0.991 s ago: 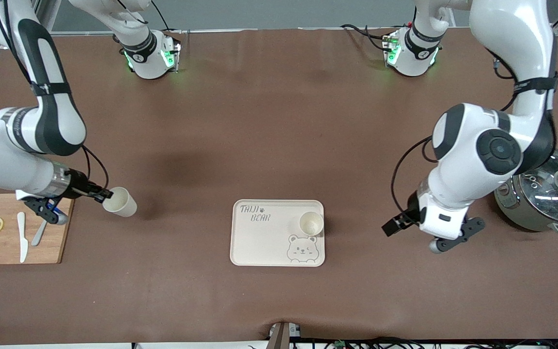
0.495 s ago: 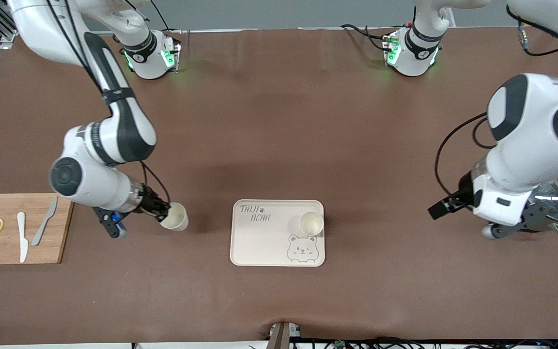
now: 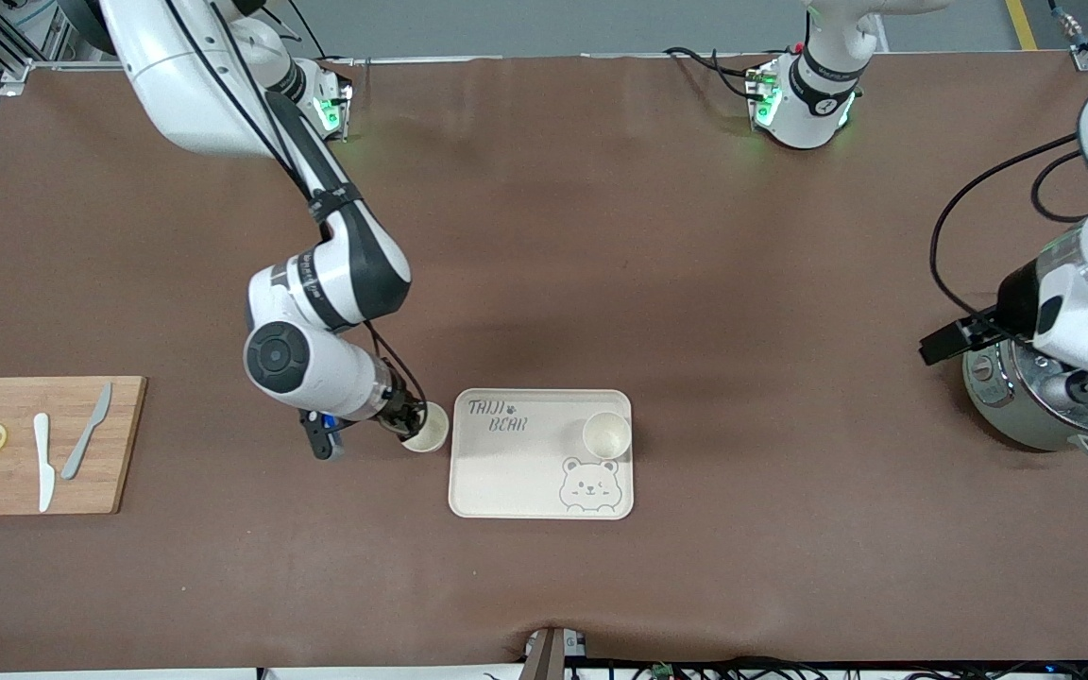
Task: Place white IKEA cup upright on tray with both arms
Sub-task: 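Move the cup with the right gripper onto the tray beside the other cup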
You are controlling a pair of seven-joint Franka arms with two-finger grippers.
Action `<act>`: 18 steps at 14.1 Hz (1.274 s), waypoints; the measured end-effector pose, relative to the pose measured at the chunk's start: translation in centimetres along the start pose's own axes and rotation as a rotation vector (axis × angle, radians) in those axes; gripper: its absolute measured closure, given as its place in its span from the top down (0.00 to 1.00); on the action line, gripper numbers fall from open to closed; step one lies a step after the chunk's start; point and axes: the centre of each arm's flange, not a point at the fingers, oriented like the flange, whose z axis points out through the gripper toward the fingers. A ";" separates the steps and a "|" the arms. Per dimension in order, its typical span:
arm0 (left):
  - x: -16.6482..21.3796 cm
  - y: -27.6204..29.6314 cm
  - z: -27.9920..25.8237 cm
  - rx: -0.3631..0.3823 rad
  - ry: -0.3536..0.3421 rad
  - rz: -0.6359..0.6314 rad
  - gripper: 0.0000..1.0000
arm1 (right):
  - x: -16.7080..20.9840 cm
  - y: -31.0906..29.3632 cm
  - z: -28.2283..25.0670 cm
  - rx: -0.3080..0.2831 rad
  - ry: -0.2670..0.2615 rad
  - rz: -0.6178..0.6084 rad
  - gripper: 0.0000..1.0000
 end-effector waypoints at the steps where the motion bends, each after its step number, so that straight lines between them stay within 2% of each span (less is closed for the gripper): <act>1: -0.2 -1.2 -0.6 0.004 -0.008 0.011 1.00 | -1.2 -0.3 0.3 0.003 -0.009 0.024 0.03; 3: -0.8 -2.7 -1.6 0.010 -0.011 0.022 1.00 | -3.2 -0.6 0.8 0.006 -0.015 0.077 0.03; 7: -2.7 -3.7 -3.1 0.057 0.018 0.065 1.00 | -4.1 -1.0 3.0 0.016 -0.088 0.148 0.03; 11: -4.7 -6.7 -3.7 0.066 0.015 0.129 1.00 | -4.4 -1.2 5.1 0.024 -0.088 0.149 0.04; 12: -5.1 -7.0 -3.8 0.064 0.014 0.133 1.00 | -4.4 -1.2 5.3 0.022 -0.087 0.148 0.08; 13: -5.5 -7.1 -3.9 0.059 0.014 0.134 1.00 | -4.4 -1.2 5.4 0.021 -0.083 0.146 0.08; 16: -5.9 -6.8 -4.1 0.055 0.015 0.138 1.00 | -4.2 -1.2 6.0 0.013 -0.069 0.140 0.30; 17: -5.9 -6.8 -4.1 0.055 0.015 0.139 1.00 | -4.2 -1.1 6.2 0.011 -0.068 0.140 0.30; 18: -5.9 -6.7 -4.1 0.055 0.015 0.141 1.00 | -4.2 -1.1 6.2 0.011 -0.068 0.140 0.36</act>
